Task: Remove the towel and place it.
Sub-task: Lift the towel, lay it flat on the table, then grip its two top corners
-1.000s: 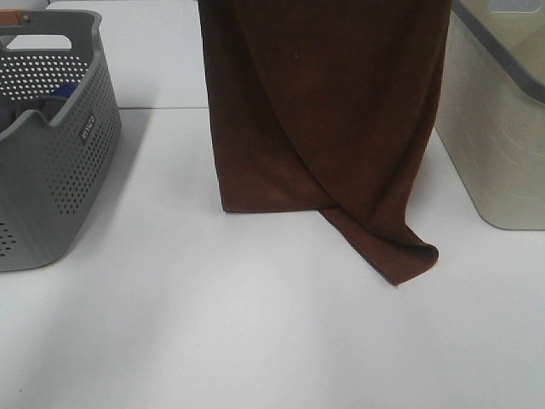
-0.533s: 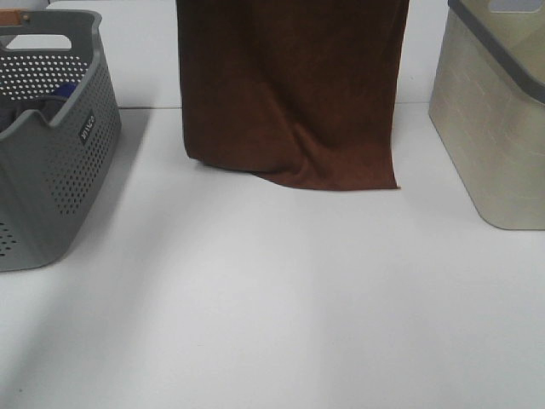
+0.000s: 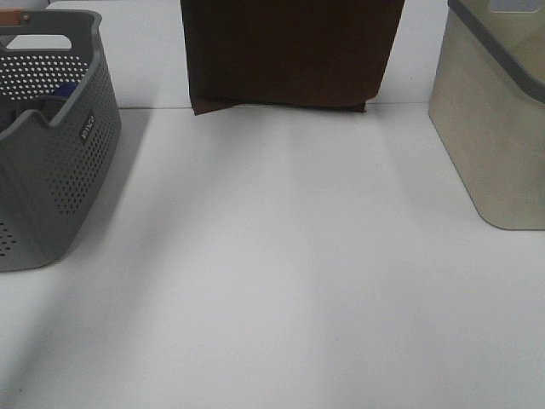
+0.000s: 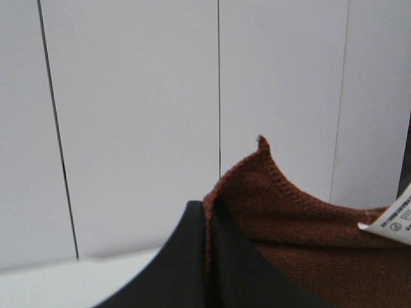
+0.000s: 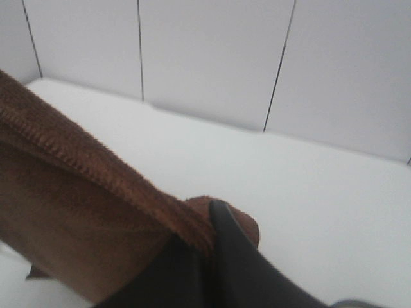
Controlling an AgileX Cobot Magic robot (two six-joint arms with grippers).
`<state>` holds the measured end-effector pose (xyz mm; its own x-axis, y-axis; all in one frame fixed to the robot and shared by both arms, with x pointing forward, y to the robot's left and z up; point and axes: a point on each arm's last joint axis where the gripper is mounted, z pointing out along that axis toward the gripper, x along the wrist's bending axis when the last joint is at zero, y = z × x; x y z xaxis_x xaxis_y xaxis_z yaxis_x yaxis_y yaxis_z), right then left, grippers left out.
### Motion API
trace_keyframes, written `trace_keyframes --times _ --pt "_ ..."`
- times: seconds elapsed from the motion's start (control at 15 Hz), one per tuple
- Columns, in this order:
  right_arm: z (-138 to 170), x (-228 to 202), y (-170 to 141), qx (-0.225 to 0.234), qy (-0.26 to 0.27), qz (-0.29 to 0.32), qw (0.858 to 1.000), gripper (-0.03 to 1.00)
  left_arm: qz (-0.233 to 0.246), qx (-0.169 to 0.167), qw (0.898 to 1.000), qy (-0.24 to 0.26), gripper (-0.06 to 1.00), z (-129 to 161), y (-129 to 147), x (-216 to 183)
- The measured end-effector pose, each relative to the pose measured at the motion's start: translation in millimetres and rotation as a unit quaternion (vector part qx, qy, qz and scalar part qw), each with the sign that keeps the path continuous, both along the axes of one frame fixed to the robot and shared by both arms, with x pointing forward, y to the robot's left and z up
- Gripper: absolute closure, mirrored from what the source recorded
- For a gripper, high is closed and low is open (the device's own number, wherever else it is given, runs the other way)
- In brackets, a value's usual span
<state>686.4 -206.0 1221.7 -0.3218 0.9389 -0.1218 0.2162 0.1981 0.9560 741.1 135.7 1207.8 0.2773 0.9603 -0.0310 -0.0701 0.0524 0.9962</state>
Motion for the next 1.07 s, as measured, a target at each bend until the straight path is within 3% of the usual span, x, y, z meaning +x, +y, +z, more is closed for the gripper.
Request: trace_keyframes --times 0.13,0.27,0.33,0.4,0.6,0.93,1.07 --pt "-31 6 3 -0.023 0.095 0.015 0.995 0.97 0.008 0.014 0.989 0.148 0.94 -33 1 3" --pt "-56 6 4 -0.042 0.186 0.027 0.981 0.97 0.005 0.023 0.959 0.283 0.94 -66 1 1" --pt "-68 4 4 -0.048 0.234 0.033 0.971 0.97 0.004 0.032 0.939 0.343 0.94 -81 1 -2" --pt "-78 1 5 -0.053 0.275 0.039 0.959 0.97 0.002 0.034 0.932 0.361 0.94 -85 0 -3" --pt "-100 -6 6 -0.061 0.35 0.051 0.933 0.97 0.005 0.06 0.889 0.455 0.94 -99 3 -16" --pt "-135 -12 5 -0.051 0.425 0.035 0.903 0.97 -0.014 0.057 0.877 0.476 0.94 -104 -7 -22" --pt "-156 -29 1 -0.052 0.471 0.028 0.88 0.97 -0.029 0.084 0.858 0.506 0.94 -118 -23 -36"
